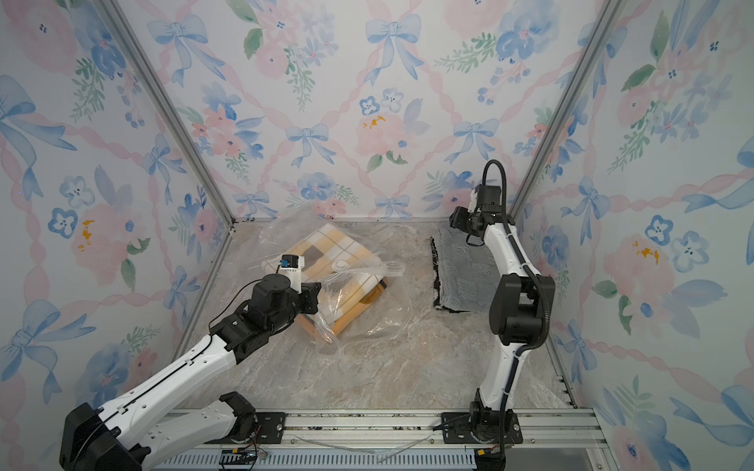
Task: Take the blanket out of the vacuum bag
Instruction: Place the blanket at the corner of the board.
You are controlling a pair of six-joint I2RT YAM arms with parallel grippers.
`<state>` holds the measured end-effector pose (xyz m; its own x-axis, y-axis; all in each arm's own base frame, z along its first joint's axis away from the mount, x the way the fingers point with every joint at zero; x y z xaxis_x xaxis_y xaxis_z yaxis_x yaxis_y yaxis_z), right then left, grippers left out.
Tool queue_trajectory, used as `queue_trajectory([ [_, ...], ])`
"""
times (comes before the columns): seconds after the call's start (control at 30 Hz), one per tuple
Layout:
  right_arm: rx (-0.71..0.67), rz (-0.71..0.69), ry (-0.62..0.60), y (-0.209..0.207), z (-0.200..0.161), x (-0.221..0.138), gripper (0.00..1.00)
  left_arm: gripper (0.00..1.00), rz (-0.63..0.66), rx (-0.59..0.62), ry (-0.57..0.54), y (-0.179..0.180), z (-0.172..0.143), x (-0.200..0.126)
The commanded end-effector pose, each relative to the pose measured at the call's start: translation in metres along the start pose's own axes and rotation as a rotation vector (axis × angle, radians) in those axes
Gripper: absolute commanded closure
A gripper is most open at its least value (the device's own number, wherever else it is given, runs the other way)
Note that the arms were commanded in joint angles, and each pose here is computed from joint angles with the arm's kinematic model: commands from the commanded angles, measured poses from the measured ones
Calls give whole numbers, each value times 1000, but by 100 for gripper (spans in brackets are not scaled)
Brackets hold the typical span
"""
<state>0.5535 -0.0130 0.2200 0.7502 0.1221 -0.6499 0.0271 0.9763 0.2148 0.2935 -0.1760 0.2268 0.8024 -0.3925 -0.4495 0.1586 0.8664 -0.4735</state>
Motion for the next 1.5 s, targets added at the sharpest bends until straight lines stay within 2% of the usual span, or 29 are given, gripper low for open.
queue_trajectory([
  [0.0, 47, -48, 143, -24, -47, -4, 37, 100, 12, 13, -3, 4, -2, -2],
  [0.07, 41, -77, 148, -30, -62, -15, 36, 100, 5, 11, -5, 2, -1, -2],
  [0.2, 31, -76, 165, -28, -94, -34, 25, 100, 2, 12, 2, 4, -6, -1],
  [0.33, 7, -99, 238, -22, -129, -48, 25, 100, -3, 6, 21, 7, -16, 3],
  [0.57, -53, -286, 361, -38, -188, -66, 25, 100, -19, -3, 18, 8, -20, 0],
  [0.8, -148, -276, 301, -10, -195, -99, 24, 100, -18, -4, 4, 12, -22, -5],
  [0.97, -152, -271, 335, 0, -219, -114, 24, 100, -25, -6, 10, 13, -26, -4],
  [1.27, -155, -326, 507, -15, -267, -89, 24, 100, -52, 2, 13, 5, -22, -2],
  [1.47, -173, -290, 464, -3, -256, -96, 24, 100, -65, 0, 15, 3, -22, -6],
])
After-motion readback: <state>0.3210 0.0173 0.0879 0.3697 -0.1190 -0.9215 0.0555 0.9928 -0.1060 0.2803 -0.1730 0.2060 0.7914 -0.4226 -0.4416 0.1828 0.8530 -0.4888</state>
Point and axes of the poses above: each gripper's point midway between its finger pads, its own x axis out along the fingers, its own y axis along the line the jaws close on, z = x × y, the point moved 1 cm from there along -x, back along the fingers, and after that the axes turned 9 degrees about -x, right-handed, at the moved point
